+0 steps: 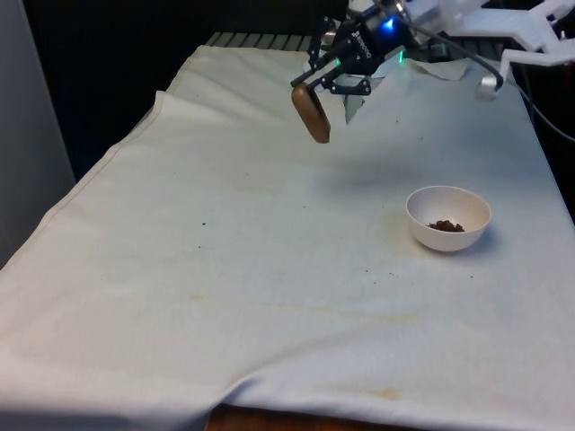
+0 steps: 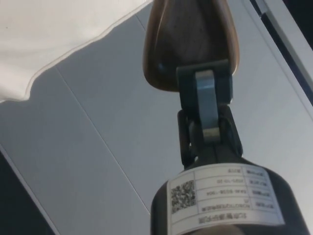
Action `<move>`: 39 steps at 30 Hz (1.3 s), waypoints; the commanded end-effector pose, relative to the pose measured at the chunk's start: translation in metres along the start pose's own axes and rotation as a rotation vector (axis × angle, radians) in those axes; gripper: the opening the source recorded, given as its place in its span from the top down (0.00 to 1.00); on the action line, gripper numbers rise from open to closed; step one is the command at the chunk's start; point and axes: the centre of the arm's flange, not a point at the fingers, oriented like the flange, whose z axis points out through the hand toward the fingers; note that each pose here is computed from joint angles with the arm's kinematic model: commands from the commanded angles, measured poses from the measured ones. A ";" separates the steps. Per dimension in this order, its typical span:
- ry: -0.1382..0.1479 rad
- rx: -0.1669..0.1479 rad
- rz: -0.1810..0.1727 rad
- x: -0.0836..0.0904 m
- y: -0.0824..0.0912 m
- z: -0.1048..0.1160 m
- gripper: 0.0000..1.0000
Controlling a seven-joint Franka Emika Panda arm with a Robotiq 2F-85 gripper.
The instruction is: Pour the coffee beans from the cup into the bowl.
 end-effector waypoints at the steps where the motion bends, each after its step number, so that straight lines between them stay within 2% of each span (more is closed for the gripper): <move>1: -0.007 0.026 0.012 -0.002 0.002 0.001 1.00; 9: -0.031 0.064 0.032 -0.004 0.003 0.009 1.00; 10: -0.029 0.046 0.022 -0.003 0.001 0.009 1.00; 11: -0.033 0.069 0.034 -0.005 0.003 0.010 1.00; 19: -0.066 0.107 0.049 -0.011 0.005 0.016 1.00; 20: -0.062 0.091 0.042 -0.010 0.004 0.017 1.00; 21: -0.071 0.111 0.050 -0.012 0.005 0.017 1.00; 25: -0.100 0.126 0.060 -0.016 0.003 0.019 1.00; 29: -0.129 0.133 0.069 -0.020 0.001 0.020 1.00; 30: -0.116 0.116 0.064 -0.018 0.002 0.019 1.00; 31: -0.136 0.135 0.072 -0.020 0.001 0.020 1.00; 33: -0.158 0.141 0.079 -0.023 0.000 0.021 1.00; 37: -0.181 0.150 0.086 -0.026 -0.001 0.021 1.00; 38: -0.170 0.129 0.086 -0.024 -0.001 0.020 1.00; 39: -0.192 0.156 0.090 -0.027 -0.001 0.021 1.00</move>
